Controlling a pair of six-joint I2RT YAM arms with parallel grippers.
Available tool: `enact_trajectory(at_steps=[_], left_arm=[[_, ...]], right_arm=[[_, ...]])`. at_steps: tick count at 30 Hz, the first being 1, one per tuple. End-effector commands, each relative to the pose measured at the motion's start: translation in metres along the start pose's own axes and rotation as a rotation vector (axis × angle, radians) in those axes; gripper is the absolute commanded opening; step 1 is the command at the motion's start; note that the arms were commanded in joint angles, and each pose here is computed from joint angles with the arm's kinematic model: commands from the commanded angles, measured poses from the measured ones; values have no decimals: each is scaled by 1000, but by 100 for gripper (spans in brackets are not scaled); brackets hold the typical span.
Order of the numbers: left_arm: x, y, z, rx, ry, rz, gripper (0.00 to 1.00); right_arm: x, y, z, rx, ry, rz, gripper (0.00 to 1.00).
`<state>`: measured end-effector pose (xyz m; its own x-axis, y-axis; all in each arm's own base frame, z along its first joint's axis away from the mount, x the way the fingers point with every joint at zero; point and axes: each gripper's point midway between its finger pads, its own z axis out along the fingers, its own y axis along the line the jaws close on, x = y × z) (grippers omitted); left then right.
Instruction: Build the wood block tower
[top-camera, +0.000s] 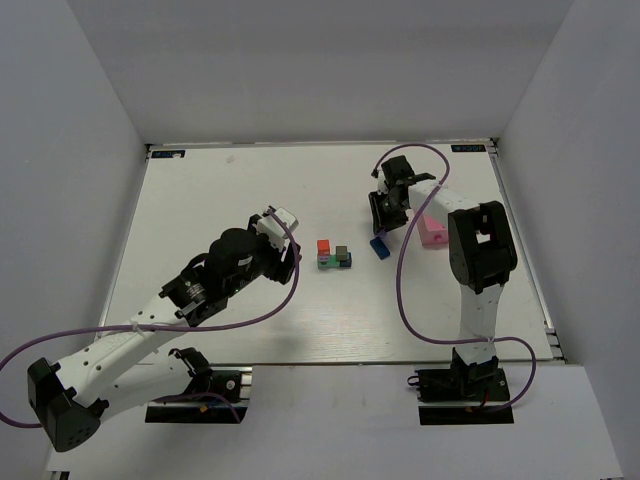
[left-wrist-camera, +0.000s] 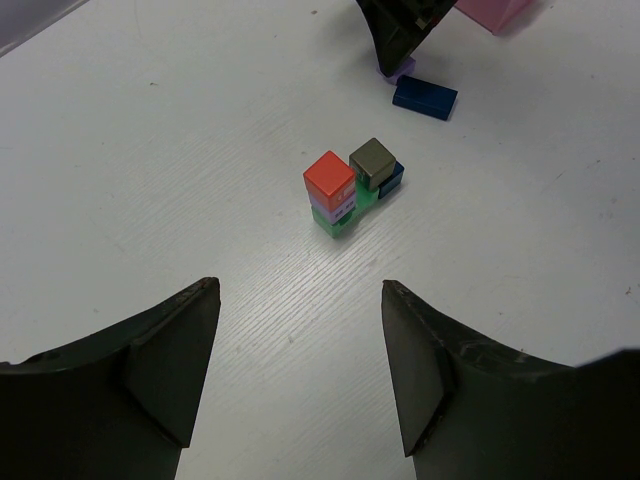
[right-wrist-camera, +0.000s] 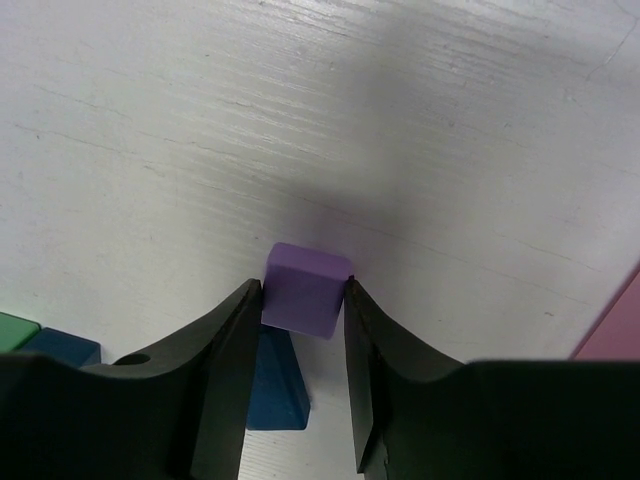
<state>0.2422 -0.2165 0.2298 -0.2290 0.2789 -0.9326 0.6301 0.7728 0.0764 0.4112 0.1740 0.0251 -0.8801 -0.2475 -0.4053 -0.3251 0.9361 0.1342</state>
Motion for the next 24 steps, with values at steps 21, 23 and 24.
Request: enact_trajectory(at_steps=[21,23,24], left_arm=[[-6,4,-5,-13,-36,6,76],[-8,4,-7,-13,-45,4,76],[-8,4,-7,-13,-45,4,76]], right_arm=[[-54,21,-74,-94,-215,-371,20],[-56,34,-85,-162,-234,-409,20],[-55,38,-91,-177,-233,-426,20]])
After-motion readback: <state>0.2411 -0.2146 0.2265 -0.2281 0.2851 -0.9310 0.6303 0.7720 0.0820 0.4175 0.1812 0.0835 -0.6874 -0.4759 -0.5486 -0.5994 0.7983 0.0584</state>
